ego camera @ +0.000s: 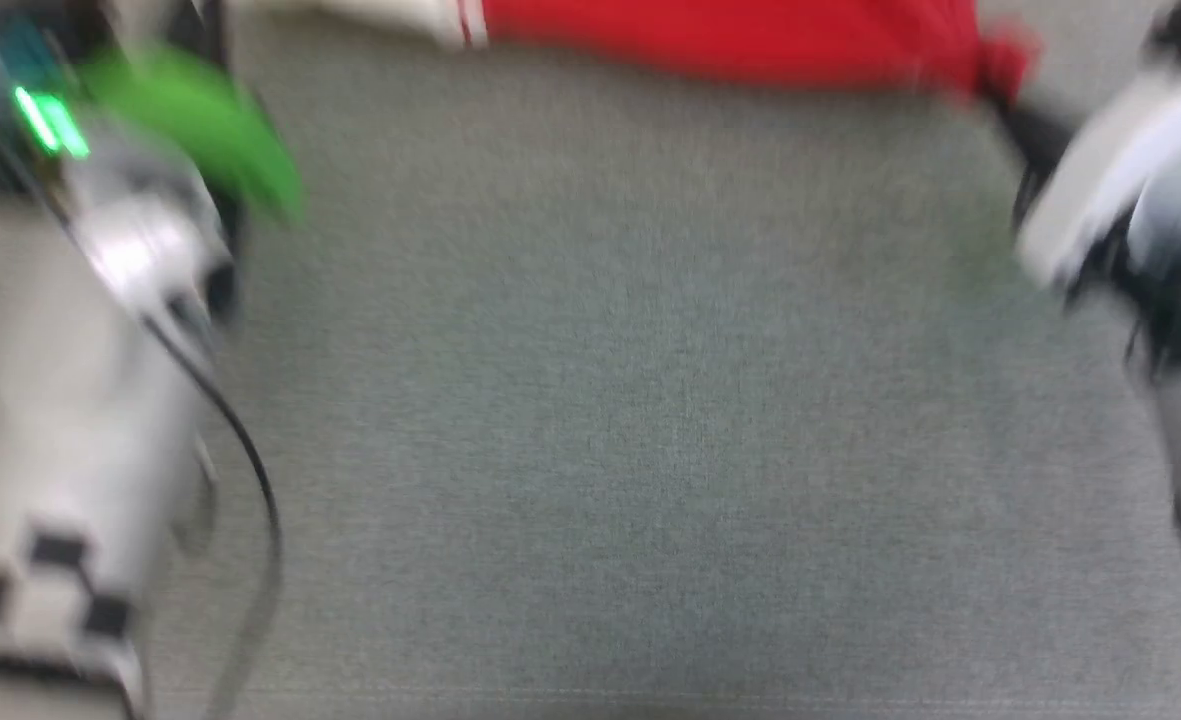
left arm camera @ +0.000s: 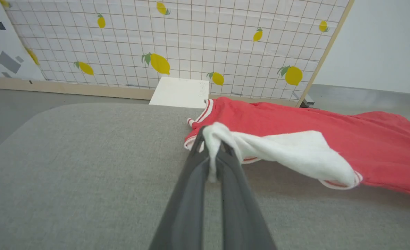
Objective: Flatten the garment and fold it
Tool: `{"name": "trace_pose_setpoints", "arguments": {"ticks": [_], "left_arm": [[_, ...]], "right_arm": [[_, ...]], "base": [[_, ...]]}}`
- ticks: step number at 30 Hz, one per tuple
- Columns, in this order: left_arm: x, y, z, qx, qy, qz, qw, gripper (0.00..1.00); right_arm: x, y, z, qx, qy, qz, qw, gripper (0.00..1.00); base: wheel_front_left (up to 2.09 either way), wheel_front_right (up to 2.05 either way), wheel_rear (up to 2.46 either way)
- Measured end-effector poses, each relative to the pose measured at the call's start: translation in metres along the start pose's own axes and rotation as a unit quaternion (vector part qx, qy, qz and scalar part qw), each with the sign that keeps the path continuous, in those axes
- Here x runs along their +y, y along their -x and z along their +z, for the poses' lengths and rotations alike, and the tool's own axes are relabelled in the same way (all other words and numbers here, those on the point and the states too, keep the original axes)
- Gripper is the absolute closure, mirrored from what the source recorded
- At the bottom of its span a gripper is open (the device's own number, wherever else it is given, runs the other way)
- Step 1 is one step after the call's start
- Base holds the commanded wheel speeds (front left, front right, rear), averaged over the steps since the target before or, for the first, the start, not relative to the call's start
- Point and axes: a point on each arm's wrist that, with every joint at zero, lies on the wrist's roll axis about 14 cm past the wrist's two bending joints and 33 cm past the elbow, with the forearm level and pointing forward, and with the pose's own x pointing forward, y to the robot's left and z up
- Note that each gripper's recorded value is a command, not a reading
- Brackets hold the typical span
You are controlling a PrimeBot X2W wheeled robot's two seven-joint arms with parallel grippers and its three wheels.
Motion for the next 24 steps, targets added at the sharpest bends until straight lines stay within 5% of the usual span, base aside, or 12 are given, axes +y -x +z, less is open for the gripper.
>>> {"name": "trace_pose_setpoints", "arguments": {"ticks": [15,24], "left_arm": [[-0.015,0.214,-0.086,0.147,0.167,0.080,0.972,1.00],[-0.024,0.274,-0.100,0.193,0.208,0.099,0.954,1.00]], "right_arm": [[0.012,0.117,-0.080,0.021,-0.005,0.001,1.000,1.00],[0.001,0.161,-0.115,0.054,-0.015,-0.021,0.998,1.00]], "base": [[0.00,0.00,0.00],[0.00,0.00,0.00]]}}
